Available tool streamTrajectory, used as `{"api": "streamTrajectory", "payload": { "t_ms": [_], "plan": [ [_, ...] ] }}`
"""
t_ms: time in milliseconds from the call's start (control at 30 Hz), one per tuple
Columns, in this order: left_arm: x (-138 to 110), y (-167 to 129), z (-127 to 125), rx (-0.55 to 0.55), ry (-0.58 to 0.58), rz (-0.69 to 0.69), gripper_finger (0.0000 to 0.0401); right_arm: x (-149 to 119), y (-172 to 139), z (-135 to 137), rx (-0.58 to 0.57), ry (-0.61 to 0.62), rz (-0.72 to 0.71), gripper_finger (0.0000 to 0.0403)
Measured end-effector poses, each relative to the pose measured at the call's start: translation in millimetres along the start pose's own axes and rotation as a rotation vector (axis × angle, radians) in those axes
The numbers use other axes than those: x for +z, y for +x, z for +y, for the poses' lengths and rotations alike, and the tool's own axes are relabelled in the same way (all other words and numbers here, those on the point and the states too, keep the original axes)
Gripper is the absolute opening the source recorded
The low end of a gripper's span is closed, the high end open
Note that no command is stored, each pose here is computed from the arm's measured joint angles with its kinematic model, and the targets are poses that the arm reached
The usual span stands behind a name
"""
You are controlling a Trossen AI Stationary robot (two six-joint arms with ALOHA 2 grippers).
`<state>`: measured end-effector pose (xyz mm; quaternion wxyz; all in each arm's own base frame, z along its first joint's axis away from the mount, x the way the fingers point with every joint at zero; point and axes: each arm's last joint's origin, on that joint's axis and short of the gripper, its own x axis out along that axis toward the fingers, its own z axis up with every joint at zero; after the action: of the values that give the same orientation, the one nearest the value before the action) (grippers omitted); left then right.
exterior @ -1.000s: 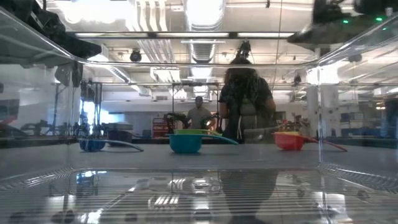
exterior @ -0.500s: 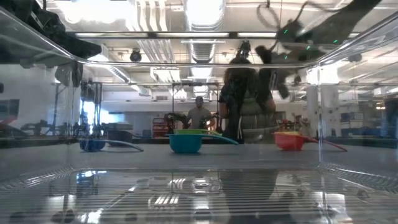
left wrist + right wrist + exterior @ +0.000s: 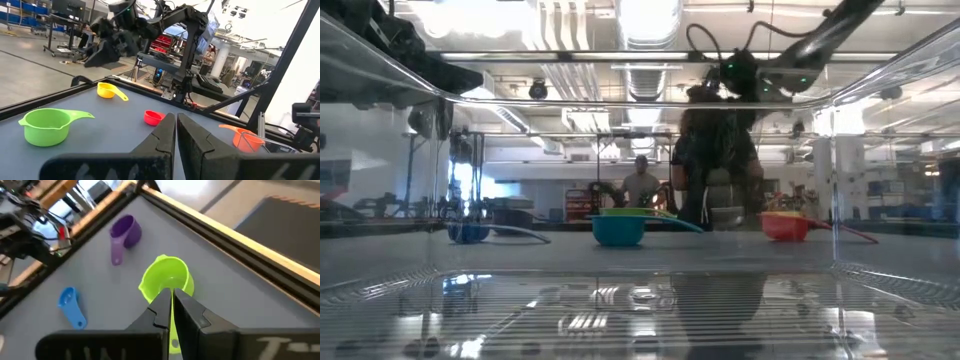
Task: Nest measuring cups in basket
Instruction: Stack the green measuring cup on top of the orange measuring cup
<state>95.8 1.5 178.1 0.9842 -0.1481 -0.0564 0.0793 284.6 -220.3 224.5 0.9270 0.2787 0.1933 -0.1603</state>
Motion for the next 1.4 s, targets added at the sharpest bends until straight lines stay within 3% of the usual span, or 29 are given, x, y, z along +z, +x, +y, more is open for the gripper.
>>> {"api": "streamTrajectory", "payload": {
  "t_ms": [333, 567, 1033, 1200, 1400],
  "plan": [
    [0, 0, 0, 0.0, 0.0, 0.0, 0.0, 3, 40, 13, 0.017, -0.082, 0.128, 0.0009],
    [0, 0, 0, 0.0, 0.0, 0.0, 0.0, 13, 34, 19, 0.006, -0.111, 0.11, 0.0009],
    [0, 0, 0, 0.0, 0.0, 0.0, 0.0, 6, 34, 19, -0.019, -0.124, 0.171, 0.0012],
    [0, 0, 0, 0.0, 0.0, 0.0, 0.0, 2, 36, 25, -0.002, -0.181, 0.193, 0.005],
    [0, 0, 0, 0.0, 0.0, 0.0, 0.0, -6, 39, 33, -0.041, -0.215, 0.233, 0.015]
  ]
}}
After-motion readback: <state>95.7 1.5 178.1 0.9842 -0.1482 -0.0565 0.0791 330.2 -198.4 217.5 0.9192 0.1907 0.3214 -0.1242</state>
